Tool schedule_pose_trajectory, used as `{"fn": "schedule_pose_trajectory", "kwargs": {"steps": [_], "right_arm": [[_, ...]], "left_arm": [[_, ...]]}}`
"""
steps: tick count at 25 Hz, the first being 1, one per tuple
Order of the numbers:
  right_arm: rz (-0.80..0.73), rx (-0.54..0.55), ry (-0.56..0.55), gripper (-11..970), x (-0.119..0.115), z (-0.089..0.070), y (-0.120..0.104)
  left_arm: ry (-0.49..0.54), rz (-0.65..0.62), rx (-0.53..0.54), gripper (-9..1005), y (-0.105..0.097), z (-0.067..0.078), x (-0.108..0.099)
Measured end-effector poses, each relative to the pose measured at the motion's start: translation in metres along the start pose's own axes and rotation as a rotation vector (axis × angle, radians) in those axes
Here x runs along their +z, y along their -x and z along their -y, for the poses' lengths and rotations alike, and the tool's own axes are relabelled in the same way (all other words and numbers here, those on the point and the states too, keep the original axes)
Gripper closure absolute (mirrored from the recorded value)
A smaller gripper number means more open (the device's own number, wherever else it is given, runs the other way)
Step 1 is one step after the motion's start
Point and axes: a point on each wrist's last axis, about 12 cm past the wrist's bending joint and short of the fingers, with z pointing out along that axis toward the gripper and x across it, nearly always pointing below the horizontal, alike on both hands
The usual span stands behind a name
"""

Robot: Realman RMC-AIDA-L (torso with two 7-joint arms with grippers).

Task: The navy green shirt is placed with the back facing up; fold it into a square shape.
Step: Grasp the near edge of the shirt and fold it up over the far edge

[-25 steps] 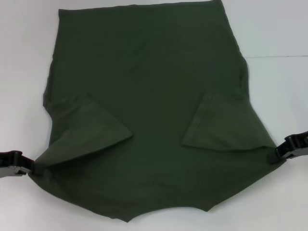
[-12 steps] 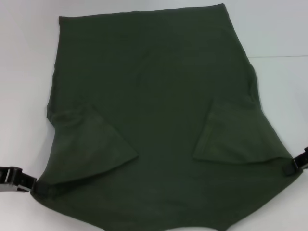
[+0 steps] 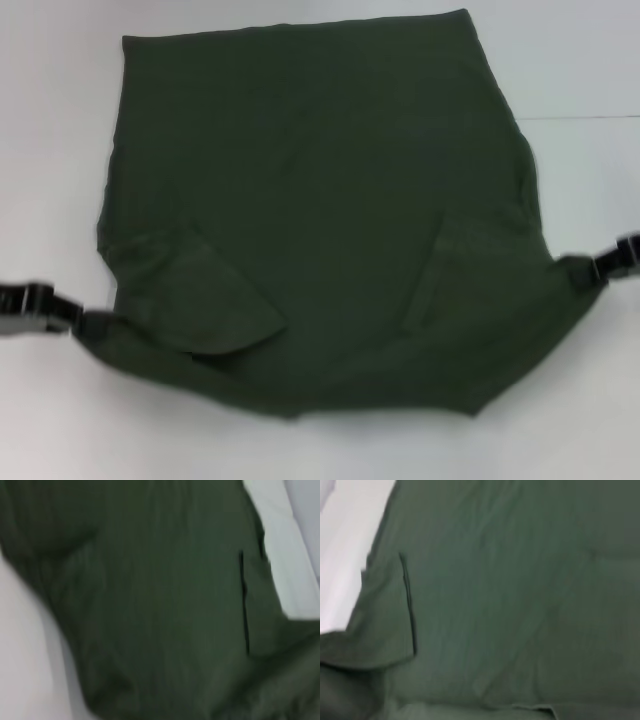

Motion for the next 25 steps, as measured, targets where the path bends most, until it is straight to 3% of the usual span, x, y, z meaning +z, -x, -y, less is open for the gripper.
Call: {"fn": "schedule_pose_trajectory", "kwargs": {"steps": [4,6,13,19,25], "right_arm": [[0.101,-0.007,-0.004,877,-0.003,-0.004,0.021],[0.148,-0.007,-0.008,875,-0.005,-0.006,0.031],[0.286,-0.003,-0.054,870,-0.005,-0.008,0.056],[0.395,0.023,-0.092,865,0.003,-0.003,0.067],[0.487,0.046,-0.121,860,0.016,0.003,0.068]], "left_arm": [[0.003,0.061,0.004,970,0.015,0.004,-0.005],[0.007,0.125,0.013,970,0.033,0.009,-0.007],[0.049,0.284,0.012,969,0.067,0.014,0.002],[0.069,0.418,-0.017,969,0.081,0.009,0.016],[0.088,0.522,-0.059,969,0.083,-0.001,0.026]]}}
